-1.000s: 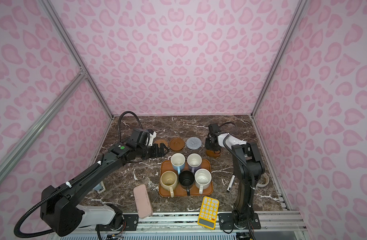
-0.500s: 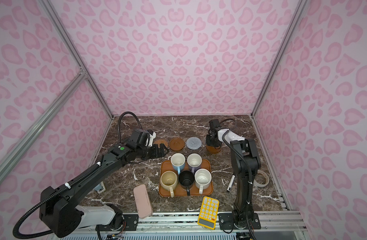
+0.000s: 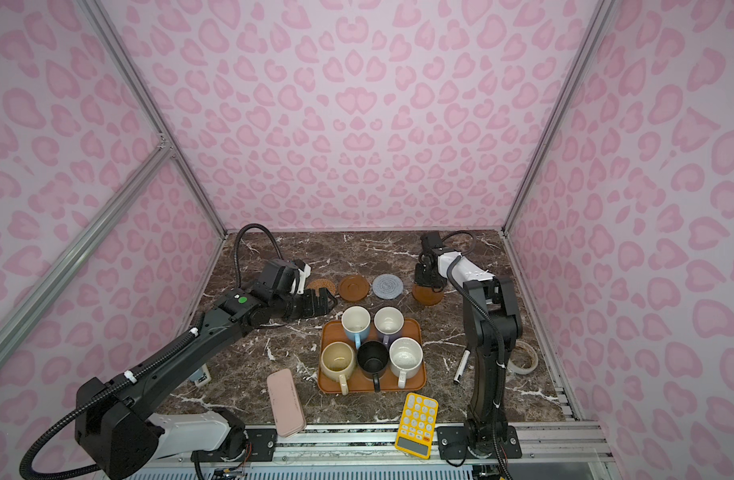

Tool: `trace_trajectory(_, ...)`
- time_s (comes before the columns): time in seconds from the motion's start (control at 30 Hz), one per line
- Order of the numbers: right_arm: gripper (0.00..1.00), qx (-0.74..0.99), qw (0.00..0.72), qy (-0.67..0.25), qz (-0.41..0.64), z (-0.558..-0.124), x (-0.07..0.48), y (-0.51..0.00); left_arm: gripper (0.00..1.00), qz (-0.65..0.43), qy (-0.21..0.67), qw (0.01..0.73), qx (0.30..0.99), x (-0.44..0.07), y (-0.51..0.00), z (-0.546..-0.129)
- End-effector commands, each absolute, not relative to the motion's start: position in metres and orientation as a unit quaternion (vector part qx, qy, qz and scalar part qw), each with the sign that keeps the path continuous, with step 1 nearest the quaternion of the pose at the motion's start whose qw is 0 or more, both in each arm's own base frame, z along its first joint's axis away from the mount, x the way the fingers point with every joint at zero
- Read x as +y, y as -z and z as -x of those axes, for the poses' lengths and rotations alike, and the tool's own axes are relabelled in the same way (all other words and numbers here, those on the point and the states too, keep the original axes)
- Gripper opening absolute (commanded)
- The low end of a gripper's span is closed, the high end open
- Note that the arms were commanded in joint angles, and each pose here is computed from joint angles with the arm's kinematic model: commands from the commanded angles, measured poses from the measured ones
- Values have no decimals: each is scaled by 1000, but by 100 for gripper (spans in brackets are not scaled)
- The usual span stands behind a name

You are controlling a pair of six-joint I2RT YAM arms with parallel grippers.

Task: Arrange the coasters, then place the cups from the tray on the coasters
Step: 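Raise right gripper back while left gripper moves over the mug tray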

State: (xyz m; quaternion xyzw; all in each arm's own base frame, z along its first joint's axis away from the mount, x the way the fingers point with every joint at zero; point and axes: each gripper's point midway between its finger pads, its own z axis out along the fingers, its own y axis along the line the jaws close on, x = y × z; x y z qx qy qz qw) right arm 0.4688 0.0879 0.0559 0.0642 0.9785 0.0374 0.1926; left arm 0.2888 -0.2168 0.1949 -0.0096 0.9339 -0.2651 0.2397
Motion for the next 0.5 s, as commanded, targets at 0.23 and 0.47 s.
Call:
trace_trajectory(0.23, 57, 967, 249, -33, -47, -463, 90, -125, 97, 24, 242, 268, 932, -198, -213, -282)
trace_trajectory(0.47, 74, 950, 309, -35, -31, -442, 94, -185, 97, 27, 249, 267, 931, -194, -222, -273)
